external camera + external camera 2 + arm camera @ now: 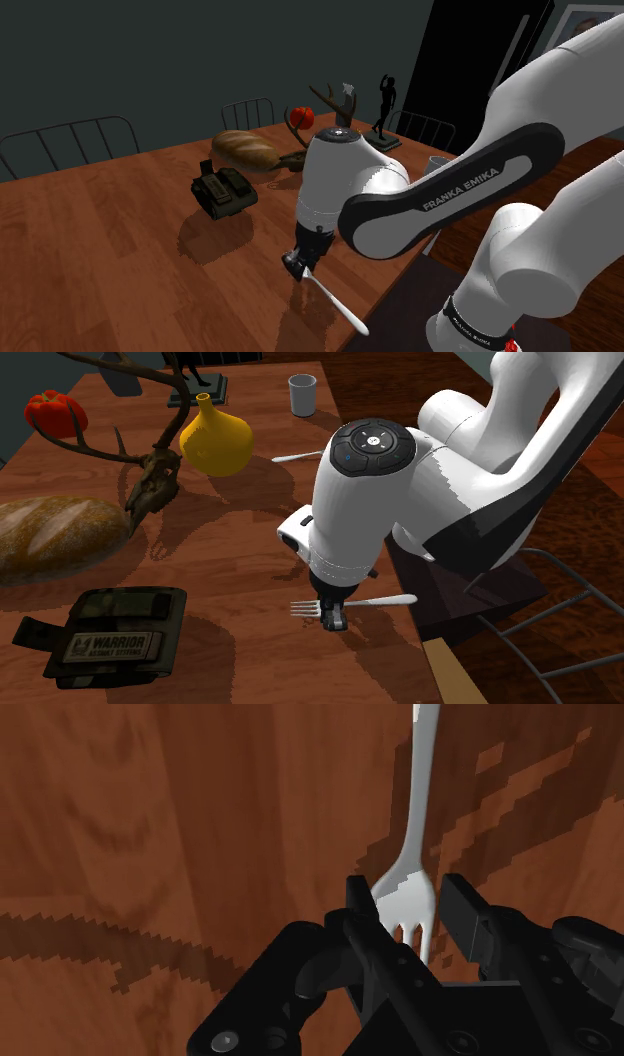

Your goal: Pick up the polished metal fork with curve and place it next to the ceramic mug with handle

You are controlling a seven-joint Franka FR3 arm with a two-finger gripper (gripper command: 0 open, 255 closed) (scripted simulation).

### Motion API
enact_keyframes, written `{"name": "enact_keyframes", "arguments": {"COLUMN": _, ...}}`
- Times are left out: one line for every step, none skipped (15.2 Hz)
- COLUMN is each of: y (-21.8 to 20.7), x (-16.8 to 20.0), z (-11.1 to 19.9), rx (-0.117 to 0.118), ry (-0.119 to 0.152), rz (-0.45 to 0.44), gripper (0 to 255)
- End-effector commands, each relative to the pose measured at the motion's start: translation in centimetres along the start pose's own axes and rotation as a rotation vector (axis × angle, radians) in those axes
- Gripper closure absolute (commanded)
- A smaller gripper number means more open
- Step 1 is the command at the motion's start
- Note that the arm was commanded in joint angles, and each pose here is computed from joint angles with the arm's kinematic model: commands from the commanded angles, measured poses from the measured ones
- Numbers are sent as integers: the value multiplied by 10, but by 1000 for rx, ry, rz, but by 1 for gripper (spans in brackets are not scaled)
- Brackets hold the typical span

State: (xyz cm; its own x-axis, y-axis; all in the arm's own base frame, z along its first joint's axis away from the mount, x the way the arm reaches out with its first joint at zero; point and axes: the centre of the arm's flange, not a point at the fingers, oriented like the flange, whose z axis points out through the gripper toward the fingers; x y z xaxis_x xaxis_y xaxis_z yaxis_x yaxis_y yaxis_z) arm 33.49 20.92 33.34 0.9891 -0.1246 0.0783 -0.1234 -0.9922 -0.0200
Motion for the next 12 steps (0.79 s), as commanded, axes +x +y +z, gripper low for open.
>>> {"name": "enact_keyframes", "arguments": {"y": -2, "x": -1, "z": -5, "rx": -1, "ry": -6, "rz": -5, "gripper": 255}}
{"name": "enact_keyframes", "arguments": {"y": -2, "x": -1, "z": -10, "rx": -1, "ry": -6, "rz": -5, "gripper": 255}}
{"name": "enact_keyframes", "arguments": {"y": -2, "x": -1, "z": -16, "rx": -1, "ry": -6, "rz": -5, "gripper": 255}}
{"name": "enact_keyframes", "arguments": {"y": -3, "x": 0, "z": -21, "rx": -1, "ry": -6, "rz": -5, "gripper": 255}}
{"name": "enact_keyframes", "arguments": {"y": -3, "x": 0, "z": -26, "rx": -1, "ry": -6, "rz": -5, "gripper": 255}}
{"name": "enact_keyframes", "arguments": {"y": -3, "x": 1, "z": -31, "rx": -1, "ry": -6, "rz": -5, "gripper": 255}}
{"name": "enact_keyframes", "arguments": {"y": -3, "x": 1, "z": -37, "rx": -1, "ry": -6, "rz": -5, "gripper": 255}}
{"name": "enact_keyframes", "arguments": {"y": -3, "x": 2, "z": -42, "rx": -1, "ry": -6, "rz": -5, "gripper": 255}}
{"name": "enact_keyframes", "arguments": {"y": -3, "x": 2, "z": -47, "rx": -1, "ry": -6, "rz": -5, "gripper": 255}}
{"name": "enact_keyframes", "arguments": {"y": -3, "x": 2, "z": -52, "rx": -1, "ry": -6, "rz": -5, "gripper": 255}}
{"name": "enact_keyframes", "arguments": {"y": -3, "x": 3, "z": -58, "rx": -1, "ry": -6, "rz": -5, "gripper": 255}}
{"name": "enact_keyframes", "arguments": {"y": -3, "x": 3, "z": -63, "rx": -1, "ry": -6, "rz": -5, "gripper": 255}}
